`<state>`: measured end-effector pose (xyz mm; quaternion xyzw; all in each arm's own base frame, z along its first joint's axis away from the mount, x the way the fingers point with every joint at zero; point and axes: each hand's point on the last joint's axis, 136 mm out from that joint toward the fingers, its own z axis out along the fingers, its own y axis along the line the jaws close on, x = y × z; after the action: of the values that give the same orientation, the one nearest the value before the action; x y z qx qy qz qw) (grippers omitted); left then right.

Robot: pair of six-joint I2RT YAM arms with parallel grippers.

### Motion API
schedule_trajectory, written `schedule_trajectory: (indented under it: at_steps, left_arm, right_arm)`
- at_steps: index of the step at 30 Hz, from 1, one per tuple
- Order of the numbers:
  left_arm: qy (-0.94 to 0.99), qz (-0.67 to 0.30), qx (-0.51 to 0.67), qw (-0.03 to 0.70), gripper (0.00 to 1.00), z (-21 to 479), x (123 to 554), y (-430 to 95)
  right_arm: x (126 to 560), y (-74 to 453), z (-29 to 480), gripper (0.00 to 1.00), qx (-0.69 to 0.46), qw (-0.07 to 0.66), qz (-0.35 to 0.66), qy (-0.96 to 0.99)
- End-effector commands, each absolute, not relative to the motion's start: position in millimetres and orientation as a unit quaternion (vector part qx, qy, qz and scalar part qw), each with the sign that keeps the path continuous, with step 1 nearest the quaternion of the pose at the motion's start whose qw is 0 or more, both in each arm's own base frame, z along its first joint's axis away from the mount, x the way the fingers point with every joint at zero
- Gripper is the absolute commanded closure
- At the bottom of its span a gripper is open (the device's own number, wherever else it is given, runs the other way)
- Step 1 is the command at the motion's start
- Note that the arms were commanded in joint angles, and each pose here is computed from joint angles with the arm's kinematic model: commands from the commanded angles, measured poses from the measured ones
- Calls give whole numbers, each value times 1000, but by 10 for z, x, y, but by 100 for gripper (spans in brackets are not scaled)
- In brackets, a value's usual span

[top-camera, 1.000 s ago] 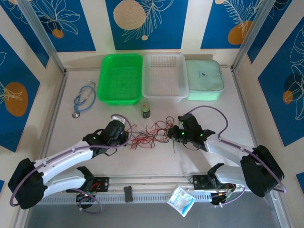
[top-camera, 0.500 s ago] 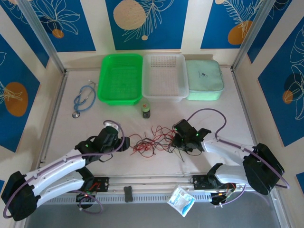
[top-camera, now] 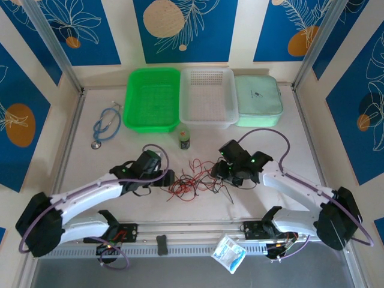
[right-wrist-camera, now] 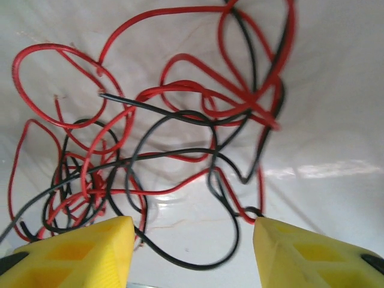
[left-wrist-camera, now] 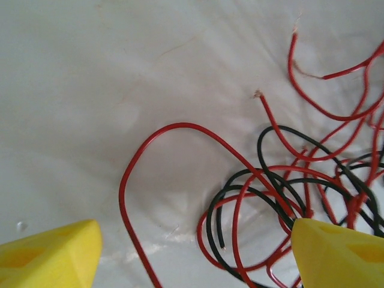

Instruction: Untangle the cables

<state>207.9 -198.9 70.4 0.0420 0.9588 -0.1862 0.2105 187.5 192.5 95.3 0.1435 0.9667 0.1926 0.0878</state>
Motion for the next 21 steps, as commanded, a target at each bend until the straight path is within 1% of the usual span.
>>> schedule_trajectory:
  at_steps: [1,6,11,15,17,19,21]
  left_arm:
    - [966,-171,53,184,18,570,2088,-2036]
    - [974,-155,72,149,18,374,2034,-2103]
    - [981,-127,98,113,18,197,1899,-2122]
    - [985,-102,94,101,19,97,1871,-2060]
    - [991,-55,80,96,21,56,1886,-1912]
    - [993,-1,64,95,28,31,1911,-1730]
    - [993,47,48,98,33,21,1937,-1574]
  right_arm:
    - [1976,2220,958,45,160,66,224,959]
    - [2132,2376,705,45,171,57,192,965]
    - [2154,2342,341,45,180,38,153,971]
    - [2152,2272,143,46,182,30,129,974]
    - [2150,2207,74,51,183,30,110,977]
    - [2145,2143,39,56,181,32,94,978]
    - [2148,2075,24,66,179,36,78,980]
